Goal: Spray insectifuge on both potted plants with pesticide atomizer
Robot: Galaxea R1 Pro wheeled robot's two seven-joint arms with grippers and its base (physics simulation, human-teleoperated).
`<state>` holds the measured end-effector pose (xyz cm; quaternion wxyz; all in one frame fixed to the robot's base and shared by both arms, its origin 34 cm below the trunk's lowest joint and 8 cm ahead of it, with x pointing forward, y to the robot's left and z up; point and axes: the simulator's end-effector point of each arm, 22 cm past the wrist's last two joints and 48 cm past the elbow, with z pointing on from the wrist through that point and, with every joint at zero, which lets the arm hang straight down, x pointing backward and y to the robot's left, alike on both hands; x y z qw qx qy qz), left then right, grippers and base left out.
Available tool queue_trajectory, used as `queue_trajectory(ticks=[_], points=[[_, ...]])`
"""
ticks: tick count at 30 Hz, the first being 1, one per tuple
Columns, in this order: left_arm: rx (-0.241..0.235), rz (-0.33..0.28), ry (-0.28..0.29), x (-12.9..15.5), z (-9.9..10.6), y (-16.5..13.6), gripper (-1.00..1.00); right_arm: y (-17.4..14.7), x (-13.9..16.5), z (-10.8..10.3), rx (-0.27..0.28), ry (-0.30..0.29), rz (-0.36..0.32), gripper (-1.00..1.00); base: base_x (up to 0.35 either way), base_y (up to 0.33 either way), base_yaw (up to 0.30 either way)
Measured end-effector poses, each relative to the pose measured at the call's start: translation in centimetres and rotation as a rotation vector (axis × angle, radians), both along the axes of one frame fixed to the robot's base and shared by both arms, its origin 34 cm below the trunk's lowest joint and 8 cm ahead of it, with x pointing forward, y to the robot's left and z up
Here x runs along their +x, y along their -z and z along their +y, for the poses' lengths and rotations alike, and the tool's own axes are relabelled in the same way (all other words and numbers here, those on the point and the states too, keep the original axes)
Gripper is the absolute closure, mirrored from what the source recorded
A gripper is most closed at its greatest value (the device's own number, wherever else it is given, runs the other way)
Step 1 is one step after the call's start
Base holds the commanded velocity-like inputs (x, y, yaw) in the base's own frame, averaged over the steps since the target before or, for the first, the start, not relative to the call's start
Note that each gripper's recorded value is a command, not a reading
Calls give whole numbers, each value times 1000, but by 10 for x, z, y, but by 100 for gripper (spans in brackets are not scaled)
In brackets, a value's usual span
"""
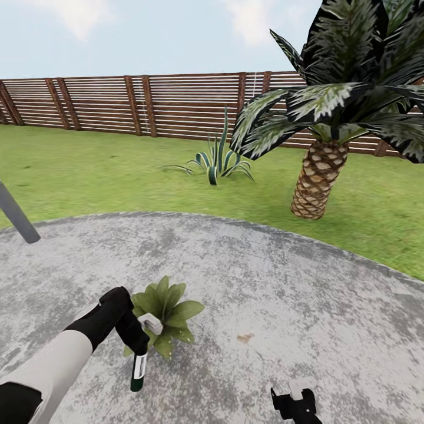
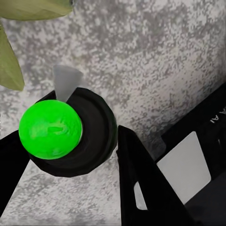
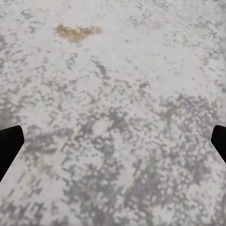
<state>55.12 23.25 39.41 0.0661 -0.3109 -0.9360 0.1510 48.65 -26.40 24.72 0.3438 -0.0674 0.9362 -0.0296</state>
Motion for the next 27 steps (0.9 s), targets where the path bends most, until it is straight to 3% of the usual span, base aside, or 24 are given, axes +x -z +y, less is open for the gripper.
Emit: queue_trajectory(ticks=[5, 10, 15, 27], points=[[11, 13, -2, -4, 5, 3, 100, 0, 0, 0, 0, 1, 0, -100, 24, 0, 0], [70, 19, 19, -8, 17, 7, 100, 0, 0, 1, 0, 1, -1, -100, 255, 0, 0], [74, 22, 24, -9, 13, 8, 100, 0, 0, 1, 1, 1, -1, -100, 225, 0, 0], [87, 43, 17, -19, 24, 14, 100, 0, 0, 1, 0, 1, 0, -100, 8, 0, 0]])
